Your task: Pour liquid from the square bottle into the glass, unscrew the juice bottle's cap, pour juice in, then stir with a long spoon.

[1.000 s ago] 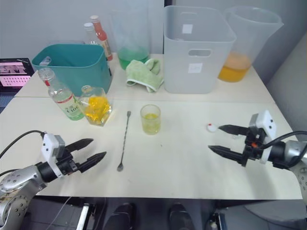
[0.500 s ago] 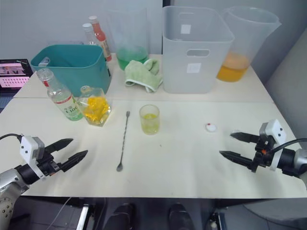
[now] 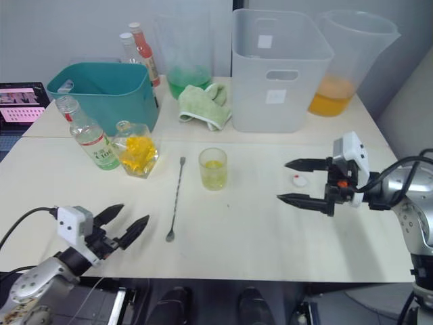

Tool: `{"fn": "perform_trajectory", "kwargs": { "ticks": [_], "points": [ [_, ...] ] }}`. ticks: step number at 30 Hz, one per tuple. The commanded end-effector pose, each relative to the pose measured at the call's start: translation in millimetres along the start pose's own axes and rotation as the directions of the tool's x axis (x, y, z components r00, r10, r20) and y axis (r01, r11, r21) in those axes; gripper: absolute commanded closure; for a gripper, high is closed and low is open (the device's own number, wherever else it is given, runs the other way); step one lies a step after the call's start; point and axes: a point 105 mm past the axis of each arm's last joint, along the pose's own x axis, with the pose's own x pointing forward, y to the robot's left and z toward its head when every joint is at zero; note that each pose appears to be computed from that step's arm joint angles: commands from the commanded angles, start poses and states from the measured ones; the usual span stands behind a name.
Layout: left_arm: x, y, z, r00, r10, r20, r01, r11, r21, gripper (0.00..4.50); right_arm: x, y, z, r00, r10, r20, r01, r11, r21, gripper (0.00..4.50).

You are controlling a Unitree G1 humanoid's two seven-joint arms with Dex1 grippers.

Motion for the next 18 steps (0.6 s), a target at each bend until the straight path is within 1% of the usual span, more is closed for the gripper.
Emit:
{"fn": "perform_trajectory", "kwargs": {
  "ticks": [1, 3, 4, 6, 8, 9, 11, 12, 14, 17, 18],
  "points": [
    [12.8, -17.3, 4.6, 0.999, 0.031, 0.004, -0.032, 0.999, 0.017, 0.03, 8.6, 3.0, 13.3, 0.999, 0.046, 0.026, -0.045, 0.998, -0.045, 0.00],
    [19.6, -20.8, 1.4, 0.998, 0.064, -0.011, -0.064, 0.998, 0.016, 0.03, 12.0, 2.1, 15.0, 0.998, 0.048, 0.027, -0.046, 0.997, -0.061, 0.00],
    [23.9, -21.8, -2.6, 0.996, 0.078, -0.034, -0.077, 0.997, 0.028, 0.03, 13.1, 2.7, 15.3, 0.998, 0.052, 0.027, -0.051, 0.997, -0.061, 0.00],
    [31.1, -19.7, -10.1, 0.991, 0.103, -0.080, -0.099, 0.994, 0.053, 0.03, 14.8, 3.9, 15.9, 0.998, 0.060, 0.028, -0.058, 0.997, -0.059, 0.00],
    [36.7, -16.9, -14.3, 0.987, 0.121, -0.105, -0.115, 0.992, 0.056, 0.03, 15.5, 4.3, 16.8, 0.998, 0.059, 0.027, -0.057, 0.997, -0.059, 0.00],
    [41.6, -18.2, -18.6, 0.985, 0.115, -0.129, -0.110, 0.993, 0.049, 0.03, 14.9, 4.8, 17.1, 0.998, 0.056, 0.024, -0.054, 0.997, -0.057, 0.00],
    [51.5, -28.0, -29.4, 0.978, 0.071, -0.195, -0.059, 0.996, 0.066, 0.03, 12.7, 6.2, 16.7, 0.999, 0.049, 0.016, -0.048, 0.997, -0.053, 0.00],
    [53.2, -30.6, -32.1, 0.975, 0.060, -0.212, -0.045, 0.996, 0.072, 0.03, 12.4, 6.9, 16.4, 0.999, 0.047, 0.014, -0.047, 0.998, -0.051, 0.00],
    [54.2, -30.3, -38.9, 0.967, 0.082, -0.243, -0.068, 0.996, 0.066, 0.03, 12.0, 7.2, 15.4, 0.999, 0.041, 0.012, -0.040, 0.998, -0.050, 0.00],
    [55.7, -30.1, -47.2, 0.955, 0.099, -0.281, -0.083, 0.994, 0.069, 0.87, 11.5, 7.7, 14.4, 0.999, 0.032, 0.013, -0.032, 0.999, -0.041, 0.00],
    [55.7, -27.9, -49.2, 0.950, 0.115, -0.291, -0.097, 0.992, 0.075, 1.28, 11.5, 8.1, 14.2, 0.999, 0.032, 0.012, -0.032, 0.999, -0.038, 0.00]
  ]
}}
